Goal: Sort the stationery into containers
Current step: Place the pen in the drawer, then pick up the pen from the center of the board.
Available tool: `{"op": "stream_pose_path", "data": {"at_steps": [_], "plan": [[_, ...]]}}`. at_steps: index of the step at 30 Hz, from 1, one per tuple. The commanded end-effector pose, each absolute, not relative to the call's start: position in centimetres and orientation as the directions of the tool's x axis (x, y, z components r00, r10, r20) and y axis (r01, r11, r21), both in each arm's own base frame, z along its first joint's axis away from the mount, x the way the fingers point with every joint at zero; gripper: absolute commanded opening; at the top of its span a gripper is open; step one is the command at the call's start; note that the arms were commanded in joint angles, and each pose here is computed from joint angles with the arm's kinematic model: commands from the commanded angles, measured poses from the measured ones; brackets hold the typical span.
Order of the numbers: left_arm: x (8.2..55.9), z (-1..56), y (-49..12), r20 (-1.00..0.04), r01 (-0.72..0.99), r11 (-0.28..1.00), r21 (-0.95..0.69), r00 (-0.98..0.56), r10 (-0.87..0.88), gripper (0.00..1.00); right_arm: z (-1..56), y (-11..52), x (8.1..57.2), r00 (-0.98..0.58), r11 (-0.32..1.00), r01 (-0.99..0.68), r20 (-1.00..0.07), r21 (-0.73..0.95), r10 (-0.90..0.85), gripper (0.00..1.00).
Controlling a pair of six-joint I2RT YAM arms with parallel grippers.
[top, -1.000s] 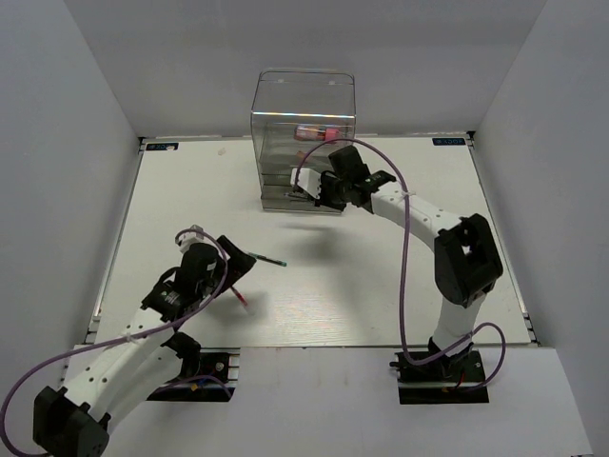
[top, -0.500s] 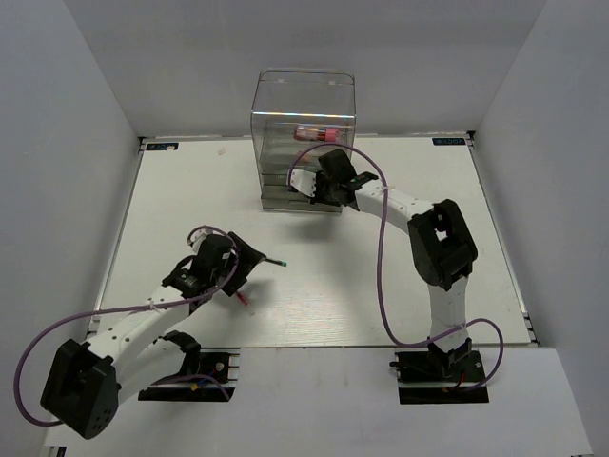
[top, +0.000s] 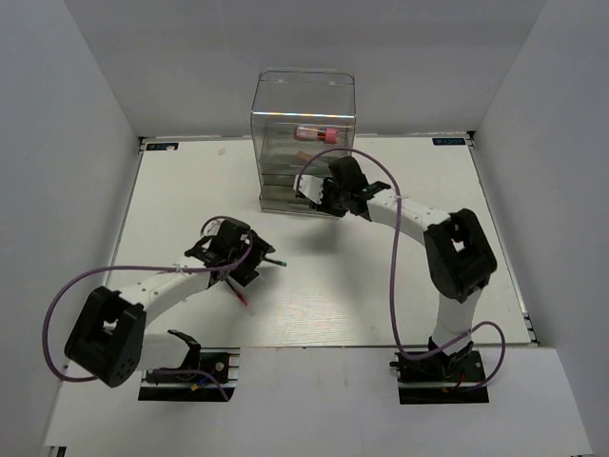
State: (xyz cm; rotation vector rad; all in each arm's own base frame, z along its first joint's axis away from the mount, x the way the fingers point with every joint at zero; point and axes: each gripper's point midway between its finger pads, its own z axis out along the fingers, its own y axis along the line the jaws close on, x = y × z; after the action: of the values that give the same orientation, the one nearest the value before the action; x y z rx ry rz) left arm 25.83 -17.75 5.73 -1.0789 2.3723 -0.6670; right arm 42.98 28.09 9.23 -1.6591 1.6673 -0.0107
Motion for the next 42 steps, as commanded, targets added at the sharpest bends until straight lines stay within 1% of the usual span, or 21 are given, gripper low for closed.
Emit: {"op": "stream_pose_path", "data": {"at_steps": [1,2,3,4,5,6,7,8,9,12,22,25,26,29,30,33,35,36,39,41,42], "plan": [[28.1,7.2,-18.4,-0.203,-0.599,0.552,-0.580,-0.550,-0.810,0.87,15.0,29.1,40.1,0.170,0.238,-0.846,-0.665,-0.477,-0.727,0.42],[28.4,7.0,-18.3,-0.206,-0.620,0.552,-0.558,-0.540,-0.816,0.87,15.7,28.7,39.2,0.168,0.263,-0.840,-0.688,-0.475,-0.706,0.43],[29.4,7.9,-18.9,-0.207,-0.619,0.551,-0.560,-0.540,-0.816,0.85,17.4,28.4,38.7,0.186,0.282,-0.824,-0.704,-0.492,-0.685,0.58],[29.0,7.2,-18.4,-0.215,-0.650,0.569,-0.504,-0.543,-0.812,0.83,19.9,28.4,38.6,0.227,0.350,-0.773,-0.745,-0.529,-0.627,0.90],[29.0,6.0,-18.1,-0.219,-0.678,0.584,-0.446,-0.550,-0.806,0.80,20.8,27.3,38.9,0.207,0.416,-0.726,-0.751,-0.548,-0.627,0.90],[29.0,6.3,-18.1,-0.216,-0.694,0.594,-0.407,-0.558,-0.801,0.77,20.4,25.9,37.9,0.213,0.447,-0.701,-0.761,-0.556,-0.613,0.90],[29.1,6.0,-17.9,-0.225,-0.706,0.600,-0.376,-0.559,-0.798,0.73,23.0,25.0,37.8,0.231,0.523,-0.644,-0.793,-0.559,-0.564,0.90],[29.3,5.5,-18.0,-0.222,-0.716,0.606,-0.346,-0.565,-0.795,0.73,21.6,24.1,37.3,0.204,0.535,-0.633,-0.787,-0.560,-0.582,0.90],[29.2,5.0,-18.0,-0.221,-0.720,0.608,-0.333,-0.568,-0.793,0.72,22.9,23.6,37.2,0.212,0.554,-0.608,-0.789,-0.568,-0.577,0.90],[29.1,4.2,-17.9,-0.218,-0.727,0.612,-0.311,-0.572,-0.791,0.72,20.9,22.8,36.4,0.158,0.540,-0.643,-0.784,-0.543,-0.601,0.90],[29.0,2.7,-17.9,-0.207,-0.750,0.615,-0.246,-0.579,-0.789,0.72,21.3,22.5,34.7,0.164,0.570,-0.656,-0.831,-0.495,-0.532,0.90],[29.1,1.7,-17.5,-0.197,-0.776,0.602,-0.186,-0.571,-0.797,0.70,21.6,22.4,34.4,0.164,0.576,-0.654,-0.836,-0.490,-0.524,0.90],[29.5,1.9,-17.3,-0.195,-0.784,0.597,-0.170,-0.567,-0.800,0.65,21.9,22.4,34.4,0.167,0.584,-0.648,-0.840,-0.488,-0.516,0.90],[29.8,1.1,-17.3,-0.197,-0.793,0.601,-0.098,-0.577,-0.793,0.60,21.8,22.1,34.2,0.169,0.589,-0.644,-0.842,-0.488,-0.513,0.90],[29.7,0.8,-17.2,-0.195,-0.795,0.602,-0.080,-0.580,-0.791,0.56,22.0,22.0,34.2,0.174,0.592,-0.640,-0.843,-0.490,-0.510,0.90],[29.4,0.0,-17.5,-0.170,-0.796,0.603,-0.043,-0.589,-0.790,0.53,22.4,21.8,34.1,0.182,0.599,-0.630,-0.844,-0.494,-0.505,0.90],[29.0,-0.3,-17.7,-0.169,-0.790,0.612,-0.040,-0.598,-0.783,0.45,22.5,21.7,34.0,0.185,0.601,-0.627,-0.844,-0.496,-0.503,0.90],[29.1,-0.5,-17.7,-0.170,-0.790,0.612,-0.046,-0.597,-0.784,0.39,22.7,21.7,34.0,0.188,0.604,-0.624,-0.845,-0.497,-0.501,0.90],[28.5,-1.1,-17.6,-0.160,-0.790,0.612,-0.037,-0.600,-0.784,0.32,22.7,21.5,34.0,0.188,0.609,-0.619,-0.846,-0.496,-0.498,0.90],[28.5,-0.9,-17.7,-0.153,-0.789,0.612,-0.050,-0.600,-0.786,0.24,22.7,21.6,33.9,0.192,0.606,-0.621,-0.846,-0.497,-0.497,0.90],[29.0,-0.3,-18.6,-0.136,-0.774,0.623,-0.112,-0.609,-0.781,0.19,22.6,21.6,33.9,0.193,0.603,-0.622,-0.845,-0.499,-0.499,0.90]]}}
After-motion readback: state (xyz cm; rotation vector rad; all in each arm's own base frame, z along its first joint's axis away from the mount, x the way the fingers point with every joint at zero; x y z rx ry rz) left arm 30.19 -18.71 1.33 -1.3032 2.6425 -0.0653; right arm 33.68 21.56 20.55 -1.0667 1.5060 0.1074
